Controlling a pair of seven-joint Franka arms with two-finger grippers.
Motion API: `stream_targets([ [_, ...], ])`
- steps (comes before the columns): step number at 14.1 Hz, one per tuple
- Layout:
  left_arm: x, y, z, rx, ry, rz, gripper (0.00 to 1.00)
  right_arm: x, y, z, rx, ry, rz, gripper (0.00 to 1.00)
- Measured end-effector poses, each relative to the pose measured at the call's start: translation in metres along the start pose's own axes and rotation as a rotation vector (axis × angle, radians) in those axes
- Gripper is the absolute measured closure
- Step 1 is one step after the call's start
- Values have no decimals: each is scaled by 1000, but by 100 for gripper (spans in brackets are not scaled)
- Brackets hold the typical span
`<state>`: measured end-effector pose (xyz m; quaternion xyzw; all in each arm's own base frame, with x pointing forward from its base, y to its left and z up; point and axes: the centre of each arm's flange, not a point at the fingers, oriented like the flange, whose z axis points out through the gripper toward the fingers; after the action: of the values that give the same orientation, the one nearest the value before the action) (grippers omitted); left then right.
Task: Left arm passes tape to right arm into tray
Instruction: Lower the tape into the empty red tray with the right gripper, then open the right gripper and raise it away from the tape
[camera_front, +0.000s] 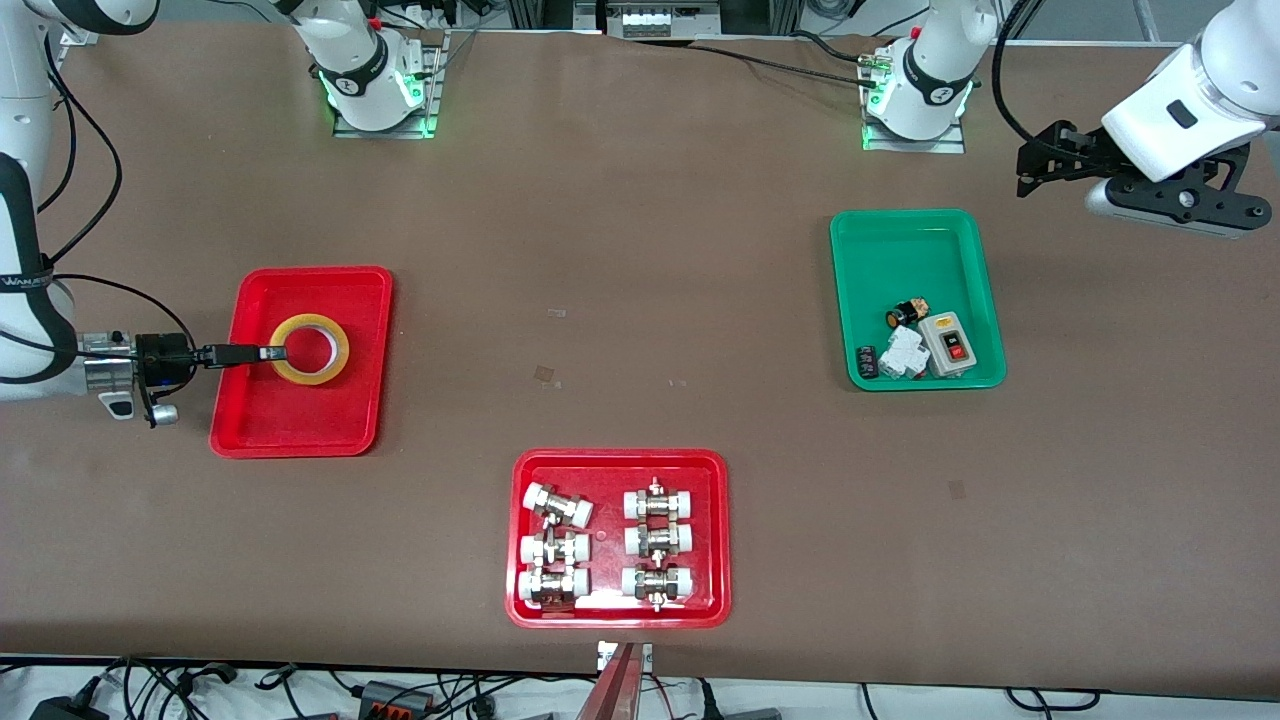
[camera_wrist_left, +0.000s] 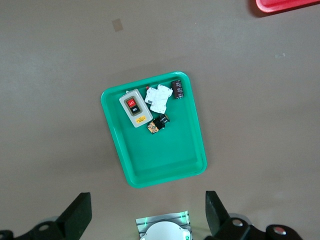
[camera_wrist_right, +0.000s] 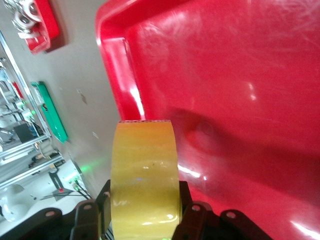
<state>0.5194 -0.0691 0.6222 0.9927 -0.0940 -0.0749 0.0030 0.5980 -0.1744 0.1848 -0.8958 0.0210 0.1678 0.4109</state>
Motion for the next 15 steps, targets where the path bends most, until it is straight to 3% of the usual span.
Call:
stream_targets([
  [4, 8, -19, -2, 18, 52, -21, 0, 2, 6, 1, -19, 11, -17, 46],
  [6, 9, -27, -11, 19, 87, -34, 0, 3, 6, 3, -17, 9, -18, 33],
  [9, 11, -33, -20, 20, 113, -47, 0, 6, 8, 7, -23, 11, -52, 4],
  [15, 36, -40, -14, 17, 199, -139, 0, 14, -5, -3, -209, 3, -142, 0],
])
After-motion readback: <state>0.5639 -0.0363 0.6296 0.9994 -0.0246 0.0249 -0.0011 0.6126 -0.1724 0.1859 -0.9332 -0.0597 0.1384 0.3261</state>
